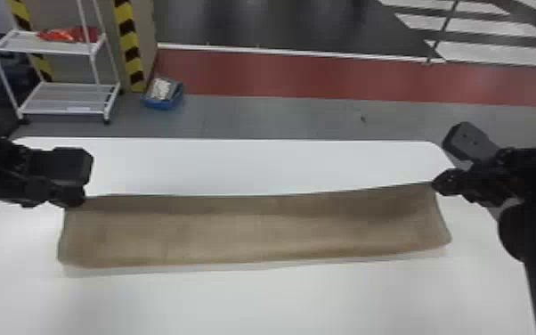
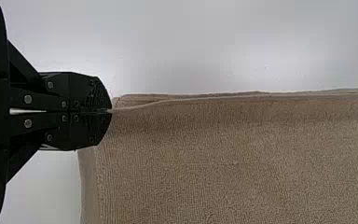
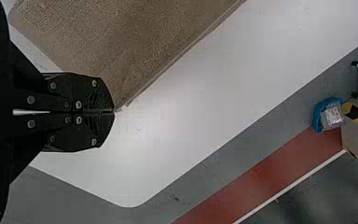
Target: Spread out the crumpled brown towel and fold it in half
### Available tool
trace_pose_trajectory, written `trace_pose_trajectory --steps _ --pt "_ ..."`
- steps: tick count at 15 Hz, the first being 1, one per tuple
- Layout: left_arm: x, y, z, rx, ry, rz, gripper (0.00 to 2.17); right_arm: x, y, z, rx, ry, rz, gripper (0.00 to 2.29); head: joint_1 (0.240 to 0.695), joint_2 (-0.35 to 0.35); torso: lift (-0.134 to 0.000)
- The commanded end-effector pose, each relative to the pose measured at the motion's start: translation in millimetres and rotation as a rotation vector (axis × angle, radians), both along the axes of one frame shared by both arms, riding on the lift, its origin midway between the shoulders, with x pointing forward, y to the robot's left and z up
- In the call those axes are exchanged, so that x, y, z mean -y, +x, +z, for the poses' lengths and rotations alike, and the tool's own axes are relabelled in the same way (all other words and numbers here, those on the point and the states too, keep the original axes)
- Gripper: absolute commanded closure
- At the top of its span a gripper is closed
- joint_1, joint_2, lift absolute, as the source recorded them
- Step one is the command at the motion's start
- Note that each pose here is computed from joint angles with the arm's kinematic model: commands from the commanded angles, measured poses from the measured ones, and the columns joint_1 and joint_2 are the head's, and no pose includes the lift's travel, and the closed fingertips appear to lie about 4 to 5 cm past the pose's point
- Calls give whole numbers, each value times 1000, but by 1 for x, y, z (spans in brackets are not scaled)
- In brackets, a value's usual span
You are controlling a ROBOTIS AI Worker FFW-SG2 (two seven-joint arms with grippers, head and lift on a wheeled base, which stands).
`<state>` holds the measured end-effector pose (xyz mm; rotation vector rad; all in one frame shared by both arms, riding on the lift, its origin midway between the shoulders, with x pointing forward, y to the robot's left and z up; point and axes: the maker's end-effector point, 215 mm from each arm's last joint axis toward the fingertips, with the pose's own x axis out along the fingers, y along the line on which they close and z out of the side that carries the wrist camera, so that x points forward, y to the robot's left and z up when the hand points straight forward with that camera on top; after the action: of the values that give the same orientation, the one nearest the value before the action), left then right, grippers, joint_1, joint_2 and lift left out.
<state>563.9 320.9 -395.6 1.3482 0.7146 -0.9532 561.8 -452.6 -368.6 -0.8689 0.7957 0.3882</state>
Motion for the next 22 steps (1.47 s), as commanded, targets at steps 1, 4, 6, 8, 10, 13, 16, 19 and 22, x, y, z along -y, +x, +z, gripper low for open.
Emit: trace_pose_trajectory --steps 1,4,6,8,10,13,16,19,22 --pt "-2 3 0 4 6 4 1733 -2 0 -6 -12 -5 5 1747 695 -128 -125" --pt "-5 9 5 11 2 14 1733 4 1 -9 -17 -16 -4 1747 695 -124 -125" --pt "-9 12 9 19 2 20 1733 8 0 -11 -23 -22 -8 1747 695 -124 -125" --pt "-7 14 8 21 0 20 1733 8 0 -11 -22 -20 -10 1747 695 -126 -125" --pt "-7 17 11 32 2 19 1733 7 2 -10 -18 -18 -9 1747 695 -126 -125" --pt "-5 22 11 36 3 18 1733 7 3 -13 -23 -18 -9 1747 695 -126 -125" --pt "-1 24 5 31 3 13 1733 5 5 -18 -25 -23 -9 1666 695 -127 -125" --pt "1 29 3 57 -2 16 1298 16 13 -15 33 -31 -70 -2 695 -129 -125" --pt "3 30 2 68 -9 10 721 23 14 -14 53 -29 -94 16 695 -140 -125"
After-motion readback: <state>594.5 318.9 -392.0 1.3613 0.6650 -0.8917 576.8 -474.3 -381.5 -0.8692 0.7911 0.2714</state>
